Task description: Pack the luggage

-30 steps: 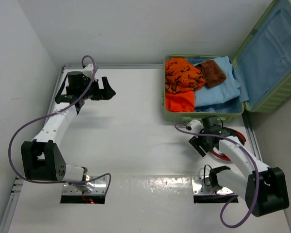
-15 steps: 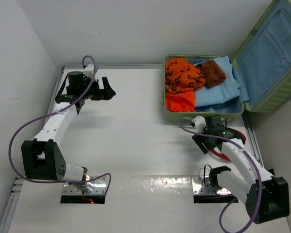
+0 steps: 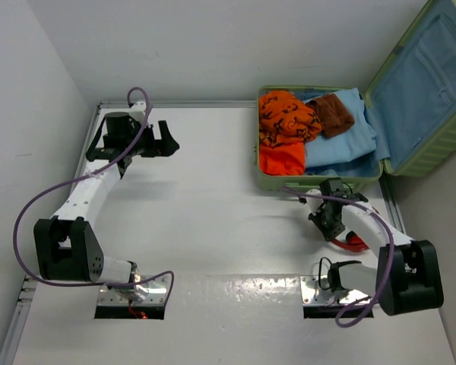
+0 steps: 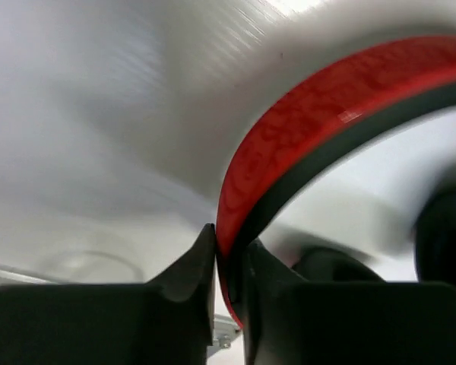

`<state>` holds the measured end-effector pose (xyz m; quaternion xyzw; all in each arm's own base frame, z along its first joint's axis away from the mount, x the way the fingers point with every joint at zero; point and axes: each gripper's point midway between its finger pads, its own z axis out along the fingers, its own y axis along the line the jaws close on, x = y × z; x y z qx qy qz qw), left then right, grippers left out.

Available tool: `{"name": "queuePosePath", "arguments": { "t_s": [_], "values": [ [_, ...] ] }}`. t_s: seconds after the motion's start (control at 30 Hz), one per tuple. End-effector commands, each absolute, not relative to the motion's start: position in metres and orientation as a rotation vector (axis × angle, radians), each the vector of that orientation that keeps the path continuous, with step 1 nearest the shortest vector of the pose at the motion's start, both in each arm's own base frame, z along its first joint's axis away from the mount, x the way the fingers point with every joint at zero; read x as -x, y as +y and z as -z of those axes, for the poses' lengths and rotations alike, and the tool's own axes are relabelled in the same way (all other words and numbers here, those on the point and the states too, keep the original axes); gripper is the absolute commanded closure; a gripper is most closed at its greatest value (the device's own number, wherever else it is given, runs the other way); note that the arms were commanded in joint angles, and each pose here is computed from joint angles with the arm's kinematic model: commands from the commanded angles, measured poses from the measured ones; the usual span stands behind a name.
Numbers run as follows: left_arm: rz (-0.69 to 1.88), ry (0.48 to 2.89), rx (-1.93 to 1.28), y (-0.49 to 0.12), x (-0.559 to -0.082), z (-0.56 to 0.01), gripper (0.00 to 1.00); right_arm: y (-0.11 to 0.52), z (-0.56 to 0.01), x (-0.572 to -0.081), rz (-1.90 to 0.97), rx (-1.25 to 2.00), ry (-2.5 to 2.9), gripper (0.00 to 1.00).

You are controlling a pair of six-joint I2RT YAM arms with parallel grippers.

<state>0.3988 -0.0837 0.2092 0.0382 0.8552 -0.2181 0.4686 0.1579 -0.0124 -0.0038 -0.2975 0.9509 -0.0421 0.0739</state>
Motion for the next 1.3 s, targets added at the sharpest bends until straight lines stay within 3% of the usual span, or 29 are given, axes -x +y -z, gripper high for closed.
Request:
{"name": "queuePosePath", "arguments": {
  "t_s": [0.0, 0.03, 0.2, 0.33, 0.5, 0.73, 0.93, 0.97, 1.0, 1.1, 1.13, 1.2, 1.27],
  "values": [
    [0.505, 2.030, -0.104, -0.076, -0.406, -0.233, 0.00, 0.011, -0.035, -0.169, 0.028, 0.934, 2.736, 0.90],
    [0.505, 2.030, -0.104, -0.076, -0.406, -0.233, 0.00, 0.022, -0.053, -0.179, -0.005, 0.945, 2.679, 0.99],
    [0.547, 2.054, -0.109, -0.081, -0.409, -0.223, 0.00, 0.073, -0.117, -0.175, -0.157, 0.983, 2.501, 1.00],
    [0.591, 2.064, -0.134, -0.095, -0.409, -0.221, 0.00, 0.085, -0.154, -0.198, 0.013, 1.126, 2.356, 1.00],
    [0.590, 2.046, -0.152, -0.101, -0.411, -0.227, 0.00, 0.085, -0.205, -0.264, 0.215, 1.109, 2.170, 1.00],
    [0.593, 2.056, -0.144, -0.104, -0.409, -0.220, 0.00, 0.057, -0.215, -0.364, 0.244, 0.977, 2.148, 1.00],
    [0.545, 2.056, -0.141, -0.098, -0.412, -0.219, 0.00, 0.030, -0.169, -0.417, 0.206, 0.913, 2.255, 1.00],
    [0.544, 2.046, -0.143, -0.098, -0.414, -0.223, 0.00, 0.024, -0.152, -0.421, 0.206, 0.911, 2.296, 0.97],
    [0.537, 2.044, -0.154, -0.097, -0.412, -0.225, 0.00, 0.024, -0.148, -0.422, 0.204, 0.917, 2.300, 0.80],
    [0.509, 2.033, -0.146, -0.091, -0.413, -0.232, 0.00, 0.016, -0.137, -0.422, 0.231, 0.913, 2.326, 0.51],
    [0.500, 2.034, -0.140, -0.089, -0.413, -0.231, 0.00, 0.010, -0.144, -0.427, 0.273, 0.890, 2.310, 0.32],
    [0.493, 2.037, -0.123, -0.088, -0.411, -0.233, 0.00, 0.008, -0.161, -0.424, 0.273, 0.852, 2.302, 0.12],
    [0.510, 2.038, -0.121, -0.090, -0.410, -0.235, 0.00, 0.012, -0.196, -0.426, 0.249, 0.790, 2.264, 0.08]
  ]
}}
